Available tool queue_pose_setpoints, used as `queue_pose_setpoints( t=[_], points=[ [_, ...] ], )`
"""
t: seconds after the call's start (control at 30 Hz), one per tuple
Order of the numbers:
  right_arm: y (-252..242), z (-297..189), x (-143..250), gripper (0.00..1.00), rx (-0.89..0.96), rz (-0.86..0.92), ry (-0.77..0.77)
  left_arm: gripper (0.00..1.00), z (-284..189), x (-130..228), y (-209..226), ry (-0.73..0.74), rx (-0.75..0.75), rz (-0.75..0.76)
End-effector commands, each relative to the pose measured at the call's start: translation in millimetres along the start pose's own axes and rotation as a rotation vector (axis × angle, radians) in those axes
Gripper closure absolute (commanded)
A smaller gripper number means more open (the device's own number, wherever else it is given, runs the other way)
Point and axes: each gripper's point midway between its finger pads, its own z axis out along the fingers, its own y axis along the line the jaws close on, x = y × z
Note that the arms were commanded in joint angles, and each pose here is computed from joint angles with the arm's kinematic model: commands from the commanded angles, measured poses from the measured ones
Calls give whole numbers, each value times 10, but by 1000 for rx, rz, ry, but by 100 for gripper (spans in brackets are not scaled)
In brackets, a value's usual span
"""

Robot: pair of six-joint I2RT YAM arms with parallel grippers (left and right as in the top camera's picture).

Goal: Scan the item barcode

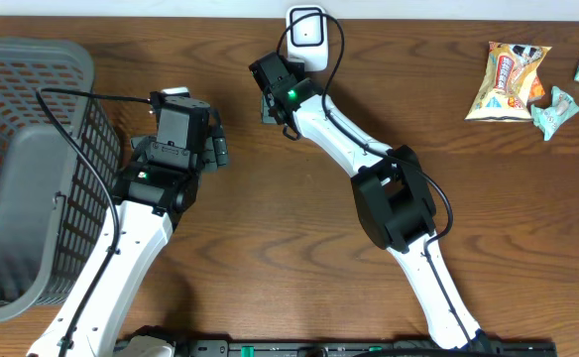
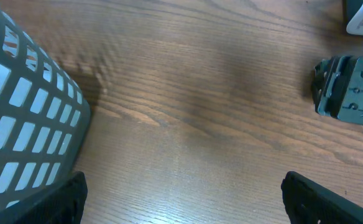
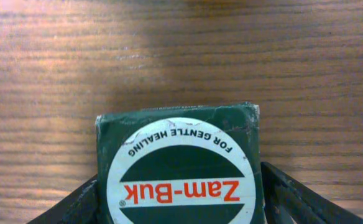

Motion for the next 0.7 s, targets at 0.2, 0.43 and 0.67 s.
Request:
queue_pose_setpoints(
  t=[0.2, 0.43, 0.67],
  points=[
    [16, -213, -109, 41, -13, -88, -15, 2, -17, -32, 39, -12, -16, 8],
    [35, -358, -258, 45, -31, -136, -55, 2, -17, -33, 39, -12, -16, 8],
    [139, -884, -356, 42, -147, -128, -30, 2, -17, -32, 39, -12, -16, 8]
  ],
)
